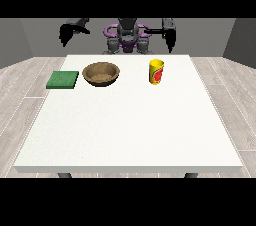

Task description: Pick the cup and pour the ball into the bowl, then pick the bowl and place it on the pad

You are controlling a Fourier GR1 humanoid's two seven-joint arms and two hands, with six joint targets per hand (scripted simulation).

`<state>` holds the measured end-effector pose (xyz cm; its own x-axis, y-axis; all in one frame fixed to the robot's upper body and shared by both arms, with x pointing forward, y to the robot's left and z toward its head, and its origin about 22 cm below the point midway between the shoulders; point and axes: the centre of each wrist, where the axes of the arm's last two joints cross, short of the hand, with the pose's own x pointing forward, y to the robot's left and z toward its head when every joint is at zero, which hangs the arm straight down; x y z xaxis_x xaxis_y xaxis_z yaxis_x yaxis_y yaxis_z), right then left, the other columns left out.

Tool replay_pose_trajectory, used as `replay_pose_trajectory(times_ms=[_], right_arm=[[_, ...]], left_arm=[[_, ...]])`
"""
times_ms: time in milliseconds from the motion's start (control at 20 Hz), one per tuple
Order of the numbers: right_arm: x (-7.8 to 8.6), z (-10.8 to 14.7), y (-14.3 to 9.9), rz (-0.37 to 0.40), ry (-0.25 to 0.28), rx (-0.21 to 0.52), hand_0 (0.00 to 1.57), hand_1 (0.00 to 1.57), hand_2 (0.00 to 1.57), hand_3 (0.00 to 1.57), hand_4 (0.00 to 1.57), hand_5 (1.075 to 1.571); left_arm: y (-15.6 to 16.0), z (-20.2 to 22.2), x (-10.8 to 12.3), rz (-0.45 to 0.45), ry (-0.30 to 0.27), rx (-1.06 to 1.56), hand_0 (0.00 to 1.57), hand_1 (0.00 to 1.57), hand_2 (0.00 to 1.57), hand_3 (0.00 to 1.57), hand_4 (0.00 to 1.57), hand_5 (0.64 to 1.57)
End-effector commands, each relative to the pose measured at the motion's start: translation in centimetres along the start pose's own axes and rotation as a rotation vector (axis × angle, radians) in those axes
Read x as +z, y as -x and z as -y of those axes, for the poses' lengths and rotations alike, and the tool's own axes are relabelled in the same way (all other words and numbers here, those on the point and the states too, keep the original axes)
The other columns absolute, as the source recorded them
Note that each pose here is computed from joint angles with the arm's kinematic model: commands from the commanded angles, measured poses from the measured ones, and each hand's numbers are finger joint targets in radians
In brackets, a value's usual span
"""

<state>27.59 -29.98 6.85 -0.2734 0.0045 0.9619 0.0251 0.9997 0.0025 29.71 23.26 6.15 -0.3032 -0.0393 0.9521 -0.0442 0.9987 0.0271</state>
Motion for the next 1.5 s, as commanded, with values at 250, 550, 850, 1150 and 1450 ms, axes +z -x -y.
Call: replay_pose_trajectory(times_ms=[250, 550, 850, 1150, 1450], right_arm=[[-1.6, 1.1, 0.0, 0.075, -0.031, 0.005, 0.00, 0.00, 0.00, 0.00, 0.19, 1.571], [-3.7, 1.7, -1.5, 0.042, 0.012, 0.006, 0.00, 0.00, 0.00, 0.00, 0.20, 1.571], [-3.3, 3.7, -3.4, 0.050, -0.047, 0.037, 0.00, 0.00, 0.00, 0.00, 0.09, 1.571], [-3.6, 7.0, -4.6, 0.090, -0.035, 0.003, 0.00, 0.00, 0.00, 0.12, 0.00, 1.571], [-2.9, 6.6, -1.8, -0.079, -0.018, -0.007, 0.00, 0.00, 0.00, 0.16, 0.13, 1.570]], left_arm=[[6.9, -1.2, 0.5, 0.045, -0.039, -0.027, 0.00, 0.00, 0.00, 0.00, 0.00, 1.486], [10.2, 0.5, 0.4, -0.006, -0.037, -0.028, 0.00, 0.00, 0.00, 0.00, 0.00, 1.450], [12.0, -1.9, -0.4, -0.002, -0.116, -0.026, 0.00, 0.00, 0.00, 0.00, 0.00, 1.464], [13.3, -2.2, 1.5, 0.013, -0.194, -0.326, 1.30, 1.30, 1.57, 1.57, 1.11, 1.556], [11.9, -0.3, 0.0, 0.014, -0.112, -0.618, 1.29, 1.29, 1.57, 1.57, 1.16, 1.549]])
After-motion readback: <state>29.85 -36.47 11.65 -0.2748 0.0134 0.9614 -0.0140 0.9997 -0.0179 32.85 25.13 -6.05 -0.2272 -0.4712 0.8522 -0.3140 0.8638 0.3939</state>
